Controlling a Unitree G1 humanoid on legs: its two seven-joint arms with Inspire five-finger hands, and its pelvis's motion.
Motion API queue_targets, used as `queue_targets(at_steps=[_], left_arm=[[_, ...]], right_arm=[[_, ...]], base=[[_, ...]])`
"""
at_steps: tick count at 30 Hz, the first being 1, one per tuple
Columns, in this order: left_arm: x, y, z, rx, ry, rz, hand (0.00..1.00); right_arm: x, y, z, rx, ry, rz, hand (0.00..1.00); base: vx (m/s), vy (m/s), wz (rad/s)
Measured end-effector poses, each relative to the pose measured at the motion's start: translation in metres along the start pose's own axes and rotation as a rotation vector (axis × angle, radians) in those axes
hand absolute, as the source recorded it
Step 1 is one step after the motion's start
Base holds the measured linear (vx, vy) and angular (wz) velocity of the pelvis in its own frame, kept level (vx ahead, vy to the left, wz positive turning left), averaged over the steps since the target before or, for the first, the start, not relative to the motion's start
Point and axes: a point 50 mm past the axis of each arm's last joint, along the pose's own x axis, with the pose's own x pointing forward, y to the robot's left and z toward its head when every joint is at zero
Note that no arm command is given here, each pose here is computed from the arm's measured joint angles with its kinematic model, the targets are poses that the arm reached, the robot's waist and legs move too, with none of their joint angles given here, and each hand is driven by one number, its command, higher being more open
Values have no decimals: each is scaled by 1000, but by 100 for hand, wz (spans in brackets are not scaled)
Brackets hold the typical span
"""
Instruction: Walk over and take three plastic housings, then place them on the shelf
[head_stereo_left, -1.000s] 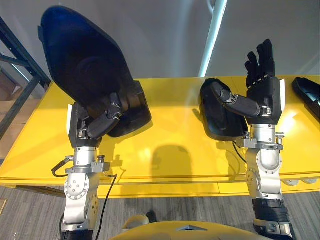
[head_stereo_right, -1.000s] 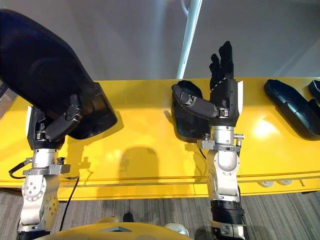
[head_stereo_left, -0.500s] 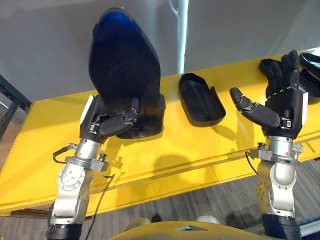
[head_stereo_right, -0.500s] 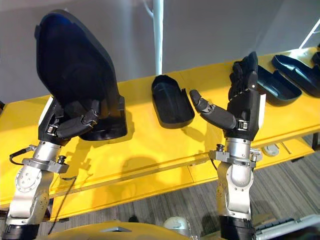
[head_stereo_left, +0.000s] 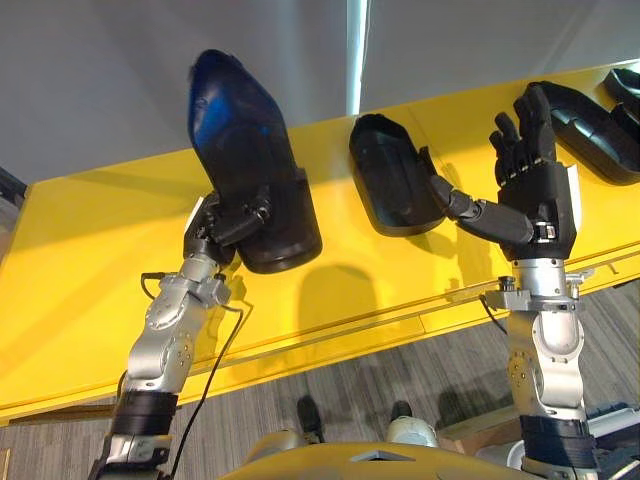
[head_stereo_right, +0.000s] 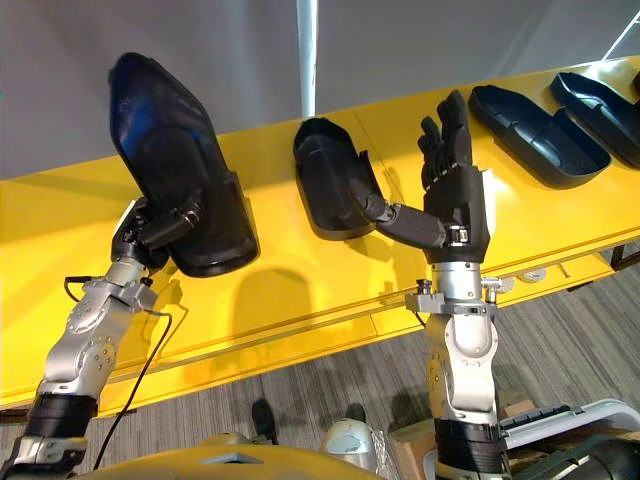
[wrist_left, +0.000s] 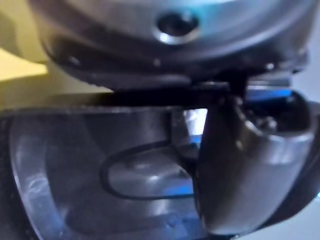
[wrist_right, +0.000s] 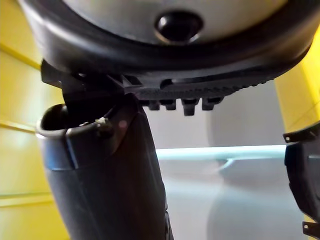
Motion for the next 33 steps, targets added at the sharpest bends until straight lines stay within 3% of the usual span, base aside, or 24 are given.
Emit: queue_targets(at_steps=[5,12,13,25,33], left_arm=[[30,-3,12,-36,-31,36,0],[45,-8,24,-27,-41,23,0],[45,-7,23,-22,-29,22,100],[39,-1,13,119,95,15,100],[19,2,1,117,127,2,100]], right_arm=[[25,20,8,29,-77,102,100],[27,21,6,11,-53,140,100],[27,20,5,11,-50,139,100],[25,23,3,16,-39,146,100],[15,22,-4,18,8,134,100]], base=[[-46,29,-9],[-51,24,1],[0,0,0],[2,-4,2],[-3,-10,6]])
